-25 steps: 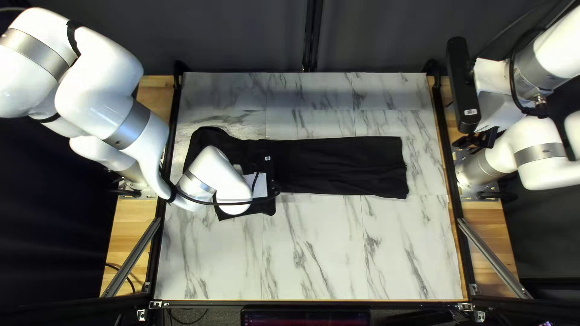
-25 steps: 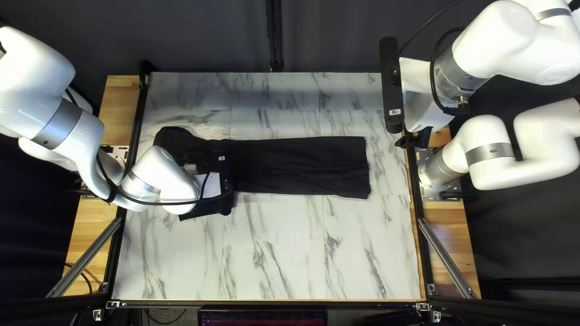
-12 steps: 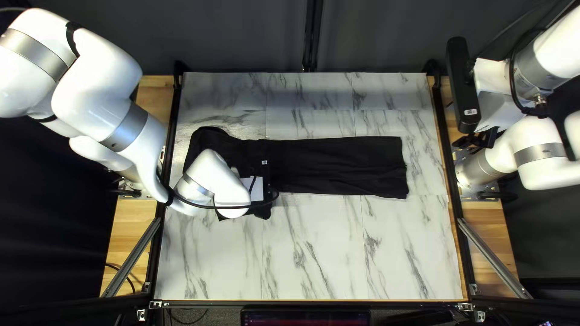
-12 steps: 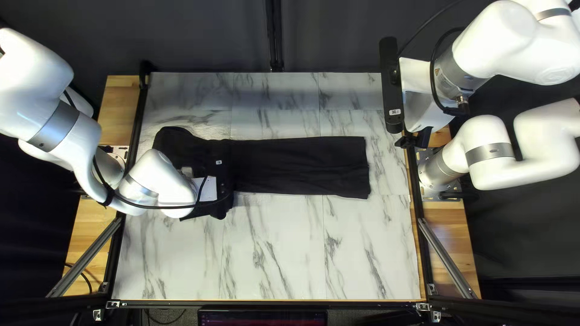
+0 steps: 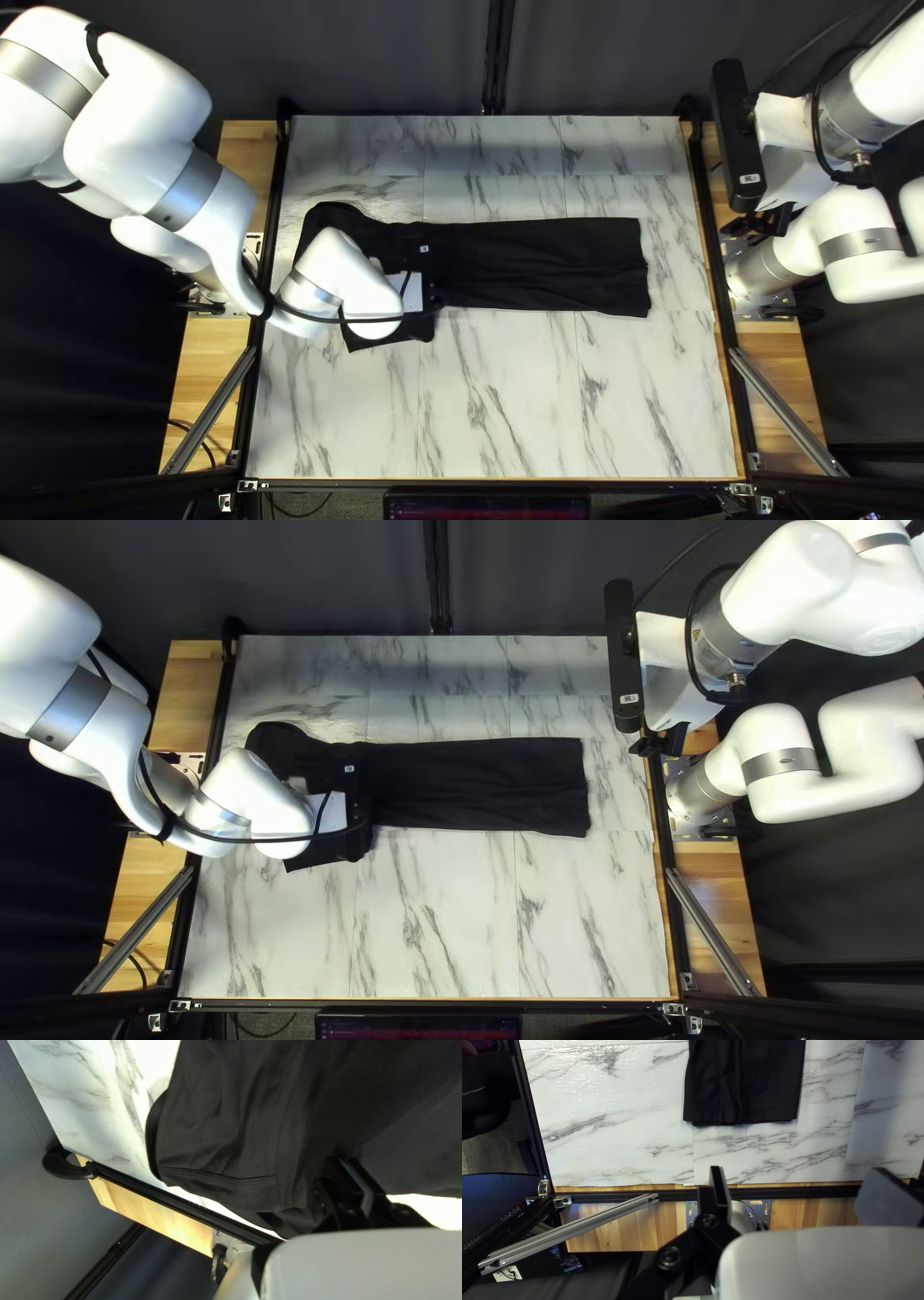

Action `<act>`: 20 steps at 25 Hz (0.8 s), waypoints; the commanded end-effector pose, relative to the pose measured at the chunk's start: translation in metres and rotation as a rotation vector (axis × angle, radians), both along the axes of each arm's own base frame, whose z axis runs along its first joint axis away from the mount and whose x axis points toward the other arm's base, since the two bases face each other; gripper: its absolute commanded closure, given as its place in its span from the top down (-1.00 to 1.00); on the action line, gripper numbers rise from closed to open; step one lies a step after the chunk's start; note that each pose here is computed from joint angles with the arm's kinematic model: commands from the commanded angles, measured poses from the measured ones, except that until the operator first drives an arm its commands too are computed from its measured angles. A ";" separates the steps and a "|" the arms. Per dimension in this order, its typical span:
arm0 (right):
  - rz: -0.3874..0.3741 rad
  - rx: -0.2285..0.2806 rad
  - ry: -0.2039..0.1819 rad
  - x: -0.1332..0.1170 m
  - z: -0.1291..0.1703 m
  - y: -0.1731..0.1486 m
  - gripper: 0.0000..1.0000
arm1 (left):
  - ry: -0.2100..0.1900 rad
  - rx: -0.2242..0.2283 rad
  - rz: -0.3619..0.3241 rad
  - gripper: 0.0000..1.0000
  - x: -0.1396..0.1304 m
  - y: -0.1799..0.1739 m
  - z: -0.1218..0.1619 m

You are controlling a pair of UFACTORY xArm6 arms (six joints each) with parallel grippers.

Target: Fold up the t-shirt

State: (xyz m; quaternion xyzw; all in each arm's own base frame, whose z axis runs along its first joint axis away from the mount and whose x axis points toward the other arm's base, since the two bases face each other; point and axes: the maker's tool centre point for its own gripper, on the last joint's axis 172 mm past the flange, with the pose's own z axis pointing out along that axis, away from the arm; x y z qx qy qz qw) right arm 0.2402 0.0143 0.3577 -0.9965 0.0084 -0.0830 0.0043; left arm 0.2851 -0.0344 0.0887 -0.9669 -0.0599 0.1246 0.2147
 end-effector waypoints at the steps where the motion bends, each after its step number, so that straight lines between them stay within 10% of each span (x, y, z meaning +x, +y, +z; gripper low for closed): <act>1: 0.000 0.000 0.000 0.000 0.000 0.000 1.00 | 0.006 -0.011 0.004 -0.99 -0.001 0.007 0.011; 9: 0.000 0.000 0.000 0.000 0.000 0.000 1.00 | 0.021 -0.058 0.004 -0.69 -0.013 0.045 0.019; 10: 0.000 0.000 0.000 0.000 0.000 0.000 1.00 | 0.023 -0.063 0.009 0.91 -0.018 0.047 0.015; 20: 0.000 0.000 0.000 0.000 0.000 0.000 1.00 | -0.036 -0.017 -0.002 1.00 -0.007 -0.011 0.004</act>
